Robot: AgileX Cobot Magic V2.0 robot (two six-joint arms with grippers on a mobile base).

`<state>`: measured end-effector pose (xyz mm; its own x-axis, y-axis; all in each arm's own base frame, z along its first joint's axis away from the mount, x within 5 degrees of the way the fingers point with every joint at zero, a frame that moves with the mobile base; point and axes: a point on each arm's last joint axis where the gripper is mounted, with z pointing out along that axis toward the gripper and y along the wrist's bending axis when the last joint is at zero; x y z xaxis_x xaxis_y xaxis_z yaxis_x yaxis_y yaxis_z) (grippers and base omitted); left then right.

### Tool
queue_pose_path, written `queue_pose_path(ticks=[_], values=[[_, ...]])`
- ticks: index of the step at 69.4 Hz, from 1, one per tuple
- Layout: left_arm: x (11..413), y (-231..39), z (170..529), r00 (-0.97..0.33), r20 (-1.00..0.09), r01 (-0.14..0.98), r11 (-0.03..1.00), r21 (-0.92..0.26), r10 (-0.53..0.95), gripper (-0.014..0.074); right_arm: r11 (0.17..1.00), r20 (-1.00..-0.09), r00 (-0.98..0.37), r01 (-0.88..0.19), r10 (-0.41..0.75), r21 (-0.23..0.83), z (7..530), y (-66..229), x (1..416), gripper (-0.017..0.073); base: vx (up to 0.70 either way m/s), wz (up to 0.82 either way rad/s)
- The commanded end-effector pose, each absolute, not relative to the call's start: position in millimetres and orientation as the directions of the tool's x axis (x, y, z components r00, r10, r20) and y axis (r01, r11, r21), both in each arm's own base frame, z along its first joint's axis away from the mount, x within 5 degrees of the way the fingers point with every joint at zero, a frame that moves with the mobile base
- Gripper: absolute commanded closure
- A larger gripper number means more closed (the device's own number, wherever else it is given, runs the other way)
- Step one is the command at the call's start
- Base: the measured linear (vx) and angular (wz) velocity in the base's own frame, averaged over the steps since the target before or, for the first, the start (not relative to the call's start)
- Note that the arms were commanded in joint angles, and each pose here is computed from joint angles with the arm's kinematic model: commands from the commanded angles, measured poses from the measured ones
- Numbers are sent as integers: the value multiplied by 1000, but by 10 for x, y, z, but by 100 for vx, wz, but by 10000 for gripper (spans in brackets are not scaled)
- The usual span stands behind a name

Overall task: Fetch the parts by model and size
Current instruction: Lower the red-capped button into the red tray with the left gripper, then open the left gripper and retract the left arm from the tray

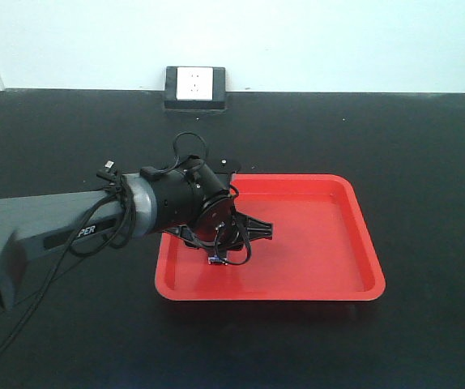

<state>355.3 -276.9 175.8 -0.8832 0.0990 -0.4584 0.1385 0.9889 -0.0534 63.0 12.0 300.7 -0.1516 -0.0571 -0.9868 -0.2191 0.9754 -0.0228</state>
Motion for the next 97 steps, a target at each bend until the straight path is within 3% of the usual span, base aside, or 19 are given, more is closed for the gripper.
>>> queue_pose_path(ticks=[1,14,34,46,68,78,87,97], values=[[3565,-2784,2062,-849,-524,143,985,-99,70,565,973,-998,-49,-228,-49,-37,3179,133,642,564,0,0],[3565,-2781,2066,-850,-522,142,985,-95,72,430,973,-998,-49,-228,-49,-37,3179,133,642,564,0,0],[3536,-2751,2254,-832,-551,148,983,-108,64,20,973,-998,-49,-228,-48,-36,3179,133,642,564,0,0],[3511,-2720,2349,-827,-558,148,984,-103,66,-137,973,-998,-49,-228,-48,-36,3179,133,642,564,0,0],[3393,-2501,2944,-734,-669,175,984,-22,116,-101,973,-998,-49,-228,-48,-36,3179,133,642,564,0,0],[3280,-2347,3333,-637,-734,255,963,87,235,-80,973,-998,-49,-228,-48,-36,3179,133,642,564,0,0],[3185,-2152,3529,-596,-750,242,955,173,287,-34,973,-998,-50,-228,-48,-36,3178,133,642,564,0,0],[3082,-1852,3590,-587,-765,210,962,173,266,36,973,-997,-52,-228,-49,-36,3177,133,642,564,0,0]])
